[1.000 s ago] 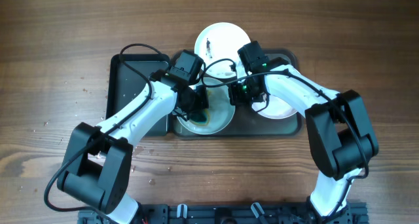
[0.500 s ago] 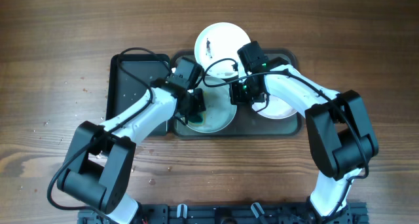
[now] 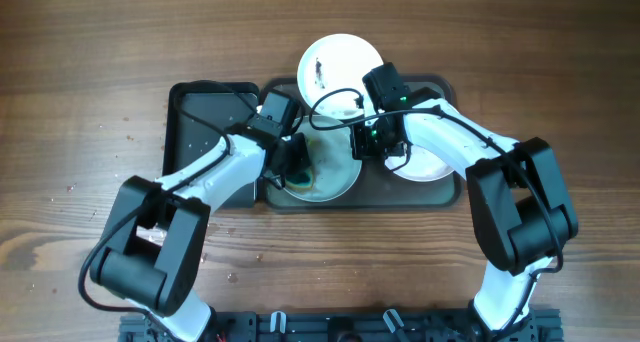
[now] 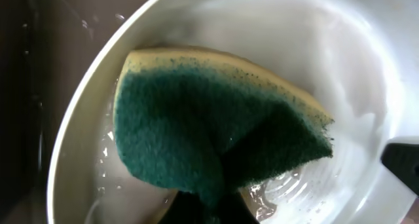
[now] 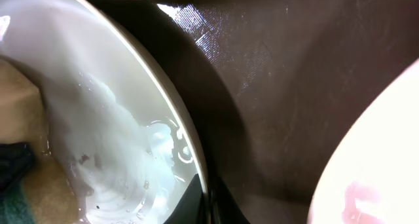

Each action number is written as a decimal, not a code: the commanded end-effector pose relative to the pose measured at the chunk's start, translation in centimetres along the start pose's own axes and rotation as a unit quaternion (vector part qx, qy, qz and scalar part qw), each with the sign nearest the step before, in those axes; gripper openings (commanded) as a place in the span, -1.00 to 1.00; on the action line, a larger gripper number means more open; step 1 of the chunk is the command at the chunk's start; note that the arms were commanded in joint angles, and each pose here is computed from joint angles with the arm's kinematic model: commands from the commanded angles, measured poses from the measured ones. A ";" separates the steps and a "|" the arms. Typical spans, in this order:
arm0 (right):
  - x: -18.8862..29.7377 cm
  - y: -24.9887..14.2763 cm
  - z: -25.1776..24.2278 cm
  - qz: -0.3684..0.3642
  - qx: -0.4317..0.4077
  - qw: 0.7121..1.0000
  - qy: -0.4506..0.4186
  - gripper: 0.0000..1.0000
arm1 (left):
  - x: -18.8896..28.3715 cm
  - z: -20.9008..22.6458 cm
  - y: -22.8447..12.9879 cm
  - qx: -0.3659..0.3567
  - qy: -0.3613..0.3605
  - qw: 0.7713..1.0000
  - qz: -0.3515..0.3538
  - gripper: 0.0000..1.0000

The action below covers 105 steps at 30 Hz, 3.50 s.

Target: Clean dirty plates on tray and stack at the side

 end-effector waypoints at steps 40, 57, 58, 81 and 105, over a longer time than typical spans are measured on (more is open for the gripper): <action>0.0 0.6 0.0 -0.009 -0.007 1.000 -0.007 -0.91 | 2.4 -2.7 1.0 -0.053 -0.081 0.995 -0.021 -0.92; 0.0 0.6 0.0 -0.008 -0.007 1.000 -0.007 -0.91 | -1.1 -4.1 -0.7 -0.115 0.049 0.989 -0.083 -0.92; 0.0 0.6 0.0 -0.009 -0.007 1.000 -0.007 -0.91 | -1.0 -4.1 -0.5 -0.115 0.051 0.988 -0.091 -0.92; 0.0 0.6 0.0 -0.007 0.001 1.000 -0.007 -0.91 | 6.5 -5.7 4.3 -0.127 -0.036 0.968 -0.214 -0.92; 0.0 0.6 0.1 -0.007 0.004 1.000 -0.003 -0.91 | 0.5 -0.4 2.2 -0.195 -0.153 0.969 0.005 -0.92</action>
Point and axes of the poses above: each gripper's point midway between its finger pads, its own x axis back along the fingers, its own z axis along the line the jaws close on, y = z × x, the point moved 7 cm from there along x, back along the fingers, and after that the axes turned 2 degrees about -x, right-handed, at the moved point
